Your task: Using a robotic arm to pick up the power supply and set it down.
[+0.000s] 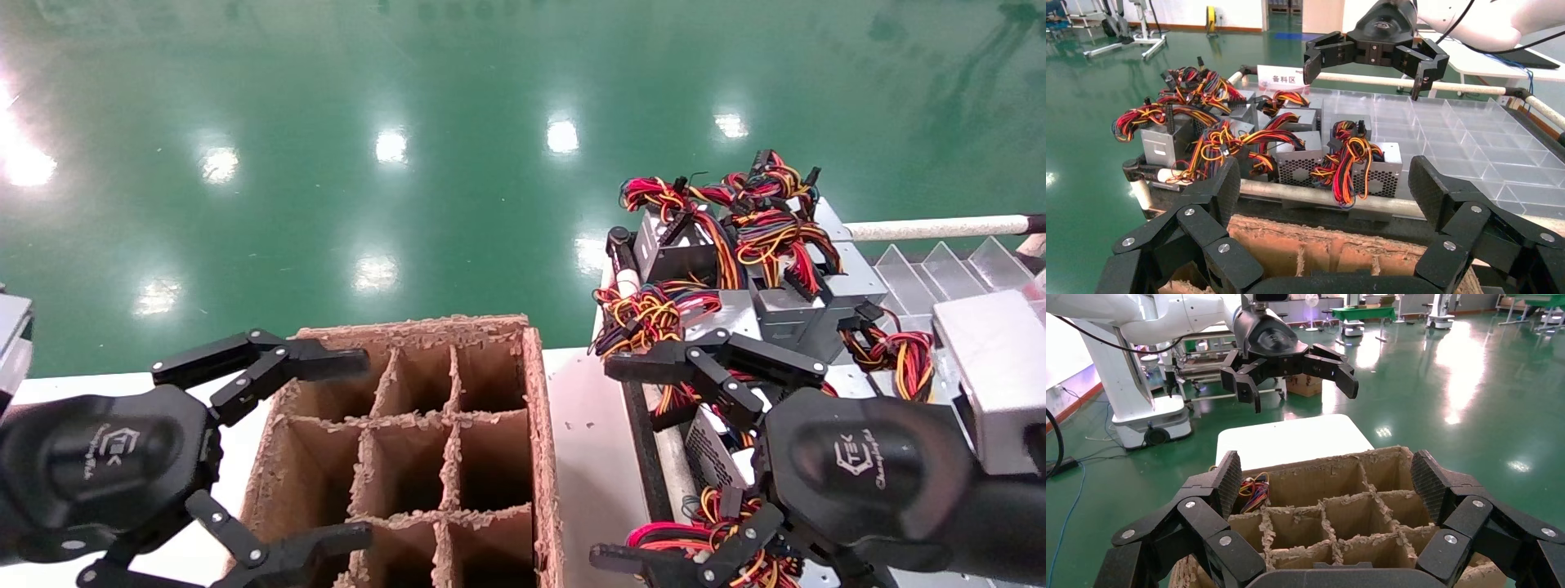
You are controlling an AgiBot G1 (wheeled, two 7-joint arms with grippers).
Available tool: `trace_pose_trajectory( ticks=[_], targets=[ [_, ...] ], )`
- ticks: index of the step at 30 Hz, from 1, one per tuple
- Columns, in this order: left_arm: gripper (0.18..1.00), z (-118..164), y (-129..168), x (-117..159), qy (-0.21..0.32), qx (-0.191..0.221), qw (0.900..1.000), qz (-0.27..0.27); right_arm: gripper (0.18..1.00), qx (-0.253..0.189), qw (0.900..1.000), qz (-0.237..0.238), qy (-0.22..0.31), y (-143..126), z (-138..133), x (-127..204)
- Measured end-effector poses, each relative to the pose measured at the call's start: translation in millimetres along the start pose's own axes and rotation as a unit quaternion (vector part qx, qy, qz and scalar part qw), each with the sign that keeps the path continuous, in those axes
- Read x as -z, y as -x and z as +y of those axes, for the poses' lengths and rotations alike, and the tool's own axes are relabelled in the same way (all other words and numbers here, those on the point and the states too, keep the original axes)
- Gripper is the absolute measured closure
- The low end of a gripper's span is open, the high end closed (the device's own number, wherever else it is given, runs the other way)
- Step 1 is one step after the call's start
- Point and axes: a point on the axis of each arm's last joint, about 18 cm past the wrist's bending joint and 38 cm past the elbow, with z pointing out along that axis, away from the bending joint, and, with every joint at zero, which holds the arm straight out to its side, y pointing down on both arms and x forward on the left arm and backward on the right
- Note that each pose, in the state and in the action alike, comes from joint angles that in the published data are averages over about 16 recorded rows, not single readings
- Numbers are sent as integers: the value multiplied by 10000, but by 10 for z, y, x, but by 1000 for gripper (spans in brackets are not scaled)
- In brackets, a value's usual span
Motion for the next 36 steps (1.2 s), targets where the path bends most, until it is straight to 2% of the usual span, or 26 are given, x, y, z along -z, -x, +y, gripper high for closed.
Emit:
trace_pose_trajectory(
  ticks=[26,36],
  targets=[
    [184,0,0,0,0,0,10000,0,179,-7,10000,-1,-1,0,4,-4],
    [205,0,0,0,0,0,10000,0,179,-160,9998,-112,0,6,101,-155]
  ],
)
